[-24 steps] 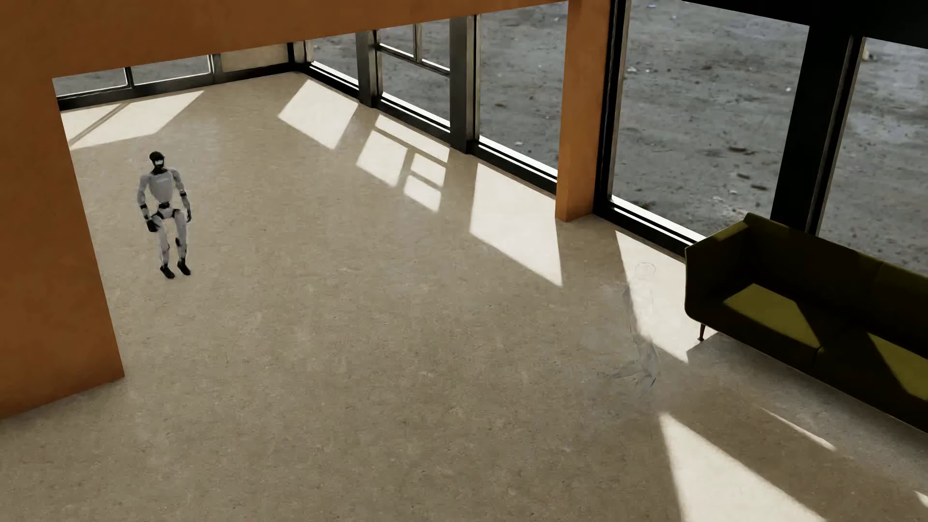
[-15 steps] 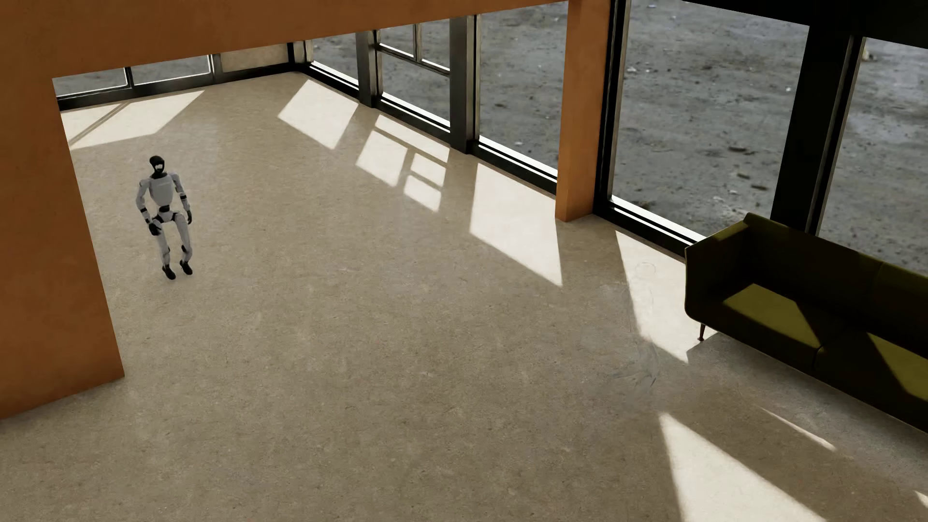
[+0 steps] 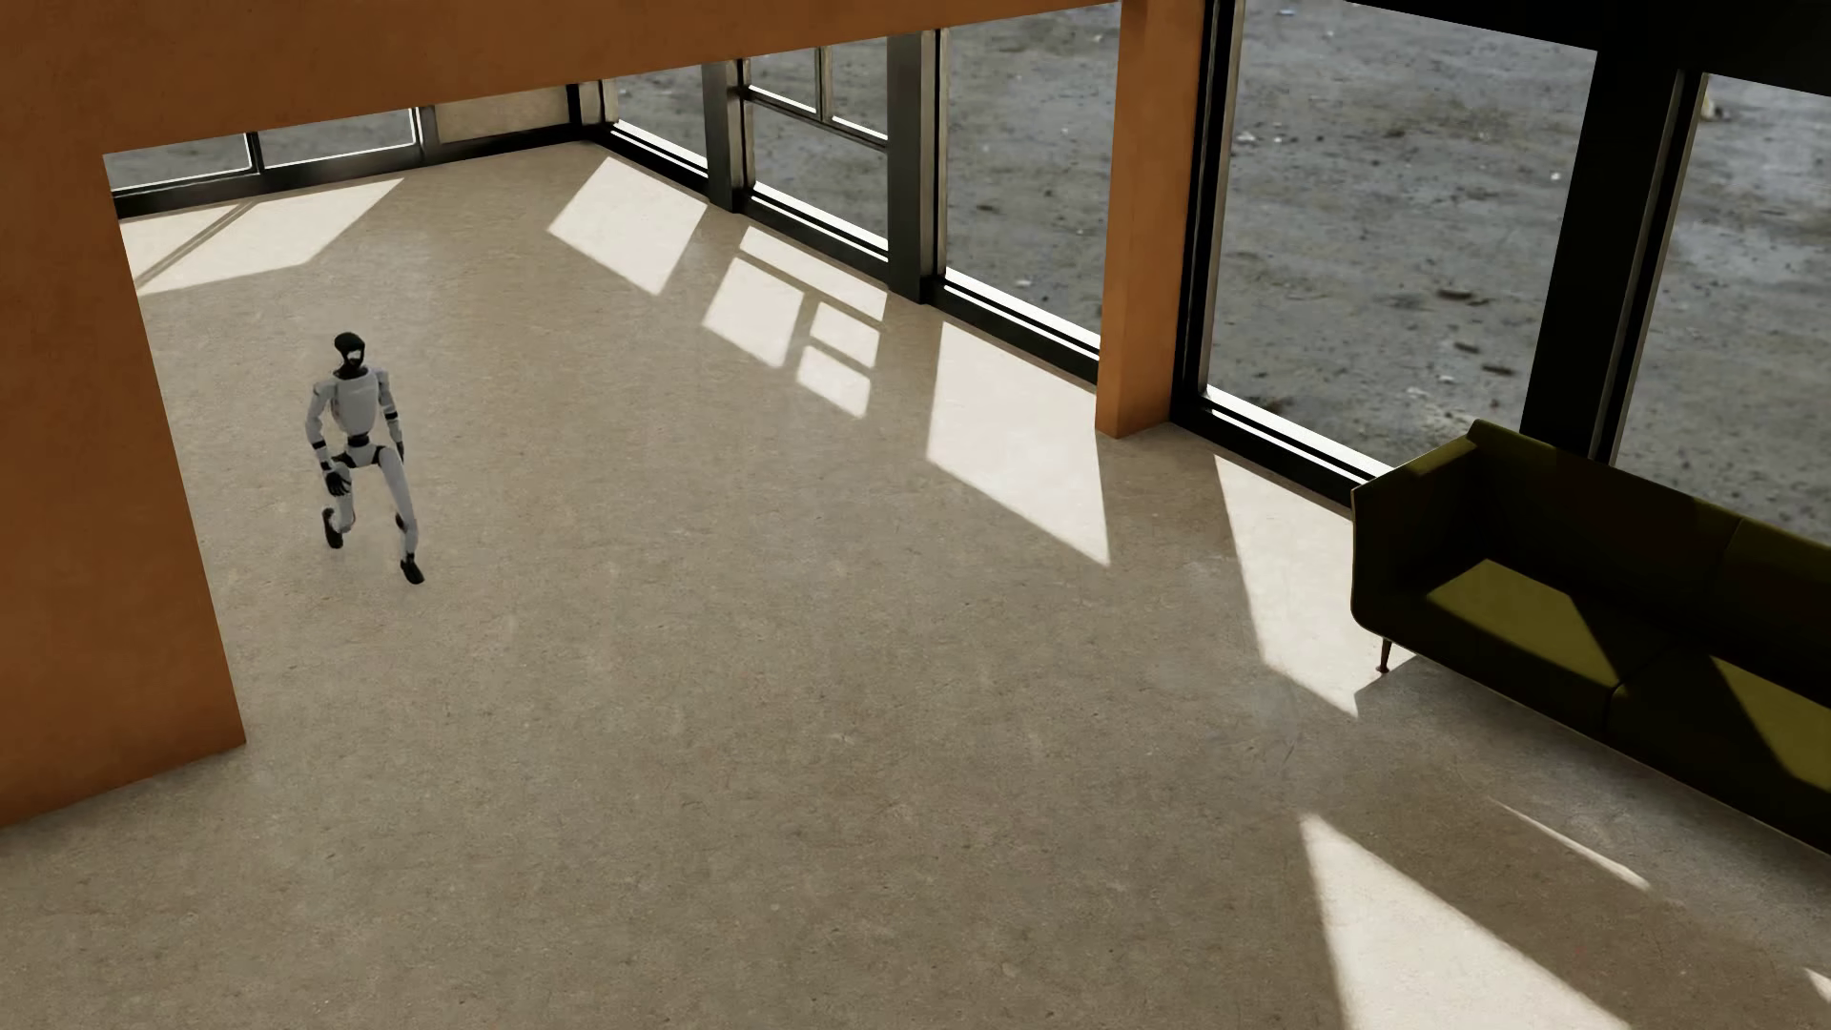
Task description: Walk to the sofa
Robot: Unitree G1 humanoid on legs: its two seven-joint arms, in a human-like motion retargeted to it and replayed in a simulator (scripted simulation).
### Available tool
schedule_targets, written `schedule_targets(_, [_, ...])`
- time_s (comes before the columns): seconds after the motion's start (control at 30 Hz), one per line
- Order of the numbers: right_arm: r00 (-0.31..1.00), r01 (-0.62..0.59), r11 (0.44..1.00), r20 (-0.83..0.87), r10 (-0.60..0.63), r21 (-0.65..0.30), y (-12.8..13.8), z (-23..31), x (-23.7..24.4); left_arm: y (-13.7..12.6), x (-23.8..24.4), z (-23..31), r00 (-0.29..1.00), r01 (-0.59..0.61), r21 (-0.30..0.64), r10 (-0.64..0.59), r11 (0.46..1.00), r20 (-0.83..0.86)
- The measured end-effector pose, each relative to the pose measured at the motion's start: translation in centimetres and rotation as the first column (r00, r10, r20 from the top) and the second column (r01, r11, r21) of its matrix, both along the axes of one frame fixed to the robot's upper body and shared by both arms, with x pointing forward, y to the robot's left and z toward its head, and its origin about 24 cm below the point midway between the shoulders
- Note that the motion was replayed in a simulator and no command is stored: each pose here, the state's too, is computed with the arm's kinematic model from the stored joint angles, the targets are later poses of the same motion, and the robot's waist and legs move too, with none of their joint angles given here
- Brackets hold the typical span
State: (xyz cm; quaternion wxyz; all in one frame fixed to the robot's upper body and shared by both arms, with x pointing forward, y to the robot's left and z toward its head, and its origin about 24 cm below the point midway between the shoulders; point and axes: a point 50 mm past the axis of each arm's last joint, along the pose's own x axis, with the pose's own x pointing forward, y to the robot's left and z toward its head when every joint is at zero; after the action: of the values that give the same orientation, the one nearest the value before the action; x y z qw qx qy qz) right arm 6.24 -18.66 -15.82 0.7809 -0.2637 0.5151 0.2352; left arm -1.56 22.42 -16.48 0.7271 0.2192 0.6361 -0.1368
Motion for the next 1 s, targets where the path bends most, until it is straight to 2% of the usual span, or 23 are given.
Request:
schedule_targets(0.03, [1.0,-0.012,1.0,-0.022,0.012,-0.005,-0.2,-0.1,-0.9,-0.2,0.9,0.1,0.999,0.008,-0.012,-0.007,1.0,0.035])
schedule_targets(0.1, [0.997,0.049,0.999,-0.059,-0.05,-0.014,-0.7,-0.2,-2.6,-1.2,3.2,0.3,0.993,0.023,-0.048,-0.017,0.999,0.115])
schedule_targets(0.2, [0.993,0.038,0.999,-0.108,-0.041,-0.032,-1.2,-0.3,-4.5,-1.3,6.9,1.2,0.967,0.007,-0.071,0.012,0.997,0.256])
schedule_targets(0.23, [0.992,0.043,0.999,-0.116,-0.047,-0.034,-1.3,-0.3,-5.0,-1.6,8.0,1.6,0.957,0.039,-0.081,-0.014,0.996,0.291])
schedule_targets(0.37, [0.991,0.062,0.997,-0.115,-0.066,-0.035,-1.5,-0.1,-5.3,-1.3,12.4,3.2,0.904,0.073,-0.073,-0.036,0.995,0.425])
schedule_targets(0.47, [0.985,0.061,0.997,-0.16,-0.068,-0.052,-1.7,-0.4,-6.5,-0.9,10.4,2.2,0.933,-0.001,-0.071,0.026,0.998,0.358])
schedule_targets(0.53, [0.985,0.034,0.998,-0.167,-0.042,-0.052,-1.4,-0.6,-6.3,-0.8,7.5,1.3,0.965,0.009,-0.055,0.006,0.998,0.262])
schedule_targets(0.57, [0.984,0.097,0.993,-0.145,-0.105,-0.061,-1.8,-0.6,-5.6,-0.8,6.6,1.2,0.969,-0.014,-0.059,0.028,0.998,0.247])
schedule_targets(0.67, [0.995,0.083,0.996,-0.048,-0.085,-0.046,-1.9,-0.1,-2.1,-0.6,4.2,0.8,0.984,-0.015,-0.046,0.023,0.999,0.174])
schedule_targets(0.73, [0.996,0.054,0.999,0.072,-0.054,0.0,-1.5,1.1,1.0,0.0,3.1,0.9,0.989,-0.023,-0.029,0.027,0.999,0.147])
schedule_targets(0.83, [0.97,0.064,0.998,0.234,-0.067,0.018,-2.1,3.1,5.8,0.1,2.0,0.8,0.992,-0.043,-0.025,0.046,0.999,0.12])
schedule_targets(0.9, [0.958,0.076,0.997,0.276,-0.08,0.022,-2.3,3.6,7.3,0.4,1.1,0.7,0.995,-0.05,-0.013,0.051,0.999,0.089])
schedule_targets(0.93, [0.949,0.109,0.993,0.292,-0.115,0.035,-2.4,3.8,7.5,0.3,0.5,0.6,0.996,-0.049,-0.013,0.049,0.999,0.068])
schedule_targets(1.0, [0.971,0.156,0.987,0.181,-0.158,0.029,-2.0,2.1,4.3,0.5,-1.5,0.4,0.999,-0.05,0.01,0.051,0.999,-0.012])
